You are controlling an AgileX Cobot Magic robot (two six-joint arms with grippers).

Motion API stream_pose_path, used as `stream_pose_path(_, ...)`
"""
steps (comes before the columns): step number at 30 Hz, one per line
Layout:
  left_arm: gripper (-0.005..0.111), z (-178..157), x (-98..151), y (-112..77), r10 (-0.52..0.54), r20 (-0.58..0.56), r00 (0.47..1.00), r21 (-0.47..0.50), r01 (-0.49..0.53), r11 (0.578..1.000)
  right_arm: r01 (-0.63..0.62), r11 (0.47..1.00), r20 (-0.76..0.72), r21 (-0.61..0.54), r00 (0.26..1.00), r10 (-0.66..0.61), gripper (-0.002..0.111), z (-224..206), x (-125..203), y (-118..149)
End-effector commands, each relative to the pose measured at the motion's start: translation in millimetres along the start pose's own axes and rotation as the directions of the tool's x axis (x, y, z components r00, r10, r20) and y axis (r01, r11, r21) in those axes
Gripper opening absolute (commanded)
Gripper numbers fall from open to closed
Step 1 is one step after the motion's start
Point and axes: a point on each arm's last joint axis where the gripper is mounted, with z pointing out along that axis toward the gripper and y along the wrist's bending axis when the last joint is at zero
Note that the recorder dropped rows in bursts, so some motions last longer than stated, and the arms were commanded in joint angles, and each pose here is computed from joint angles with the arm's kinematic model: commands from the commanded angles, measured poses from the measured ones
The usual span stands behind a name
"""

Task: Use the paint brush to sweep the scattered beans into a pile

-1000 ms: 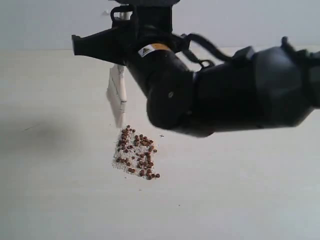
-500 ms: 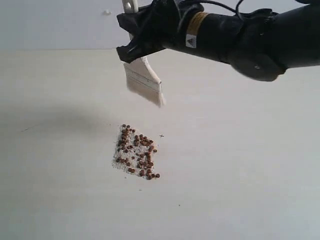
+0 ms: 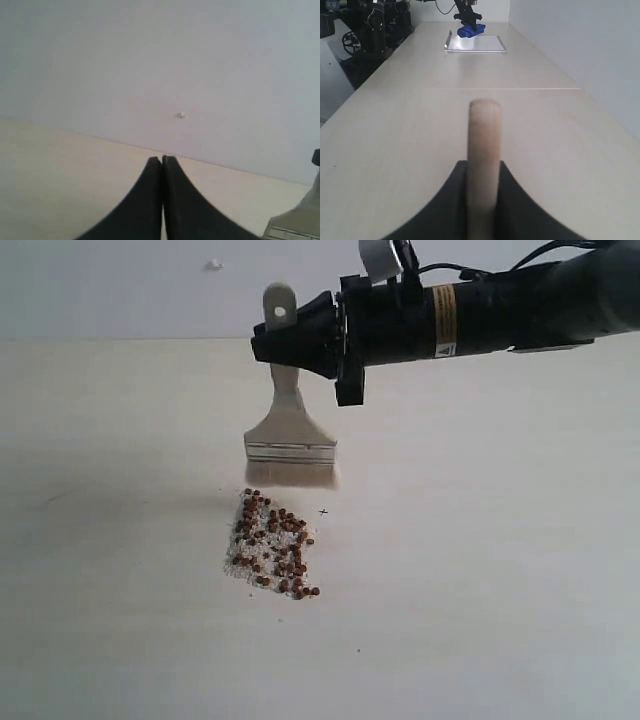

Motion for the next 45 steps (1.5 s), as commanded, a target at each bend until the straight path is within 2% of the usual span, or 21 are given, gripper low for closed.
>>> stream_pose_path(1,0.0,-0.6,0.8,-0.1,-0.008,0.003,1.0,0.006,0.008,1.0,0.058,0.998,0.075,0.021,0.995,-0.059,0.0,2.1,-10.0,-13.5)
stream_pose_path(4,0.0,-0.6,0.8,-0.1,-0.008,0.003,1.0,0.006,0.008,1.0,0.119,0.993,0.045,-0.011,0.992,-0.118,0.0,6.9,-12.8,-24.4)
stream_pose_path(9,0.0,-0.6,0.8,-0.3,-0.008,0.002,1.0,0.008,0.008,1.0,0.098,0.993,-0.018,-0.071,0.995,-0.099,0.0,22.3,-9.5,-48.9)
stream_pose_path(12,0.0,-0.6,0.8,-0.3,-0.008,0.002,1.0,0.008,0.008,1.0,0.136,0.985,-0.014,-0.105,0.99,-0.139,0.0,43.3,-6.1,-56.7)
stream_pose_path(17,0.0,-0.6,0.8,-0.3,-0.008,0.002,1.0,0.008,0.008,1.0,0.15,0.975,-0.004,-0.165,0.988,-0.152,0.0,76.1,3.0,-51.3)
stream_pose_path(26,0.0,-0.6,0.8,-0.3,-0.008,0.002,1.0,0.008,0.008,1.0,0.117,0.977,-0.03,-0.178,0.992,-0.124,0.0,79.4,21.3,-52.7)
stream_pose_path(31,0.0,-0.6,0.8,-0.3,-0.008,0.002,1.0,0.008,0.008,1.0,0.046,0.979,-0.088,-0.197,0.994,-0.064,0.0,79.6,29.9,-51.5)
stream_pose_path(36,0.0,-0.6,0.8,-0.3,-0.008,0.002,1.0,0.008,0.008,1.0,0.0,0.977,-0.152,-0.214,0.988,-0.034,0.0,77.5,30.1,-49.1)
stream_pose_path(45,0.0,-0.6,0.8,-0.3,-0.008,0.002,1.0,0.008,0.008,1.0,-0.09,0.975,-0.179,-0.201,0.982,0.054,0.0,77.1,29.6,-48.7)
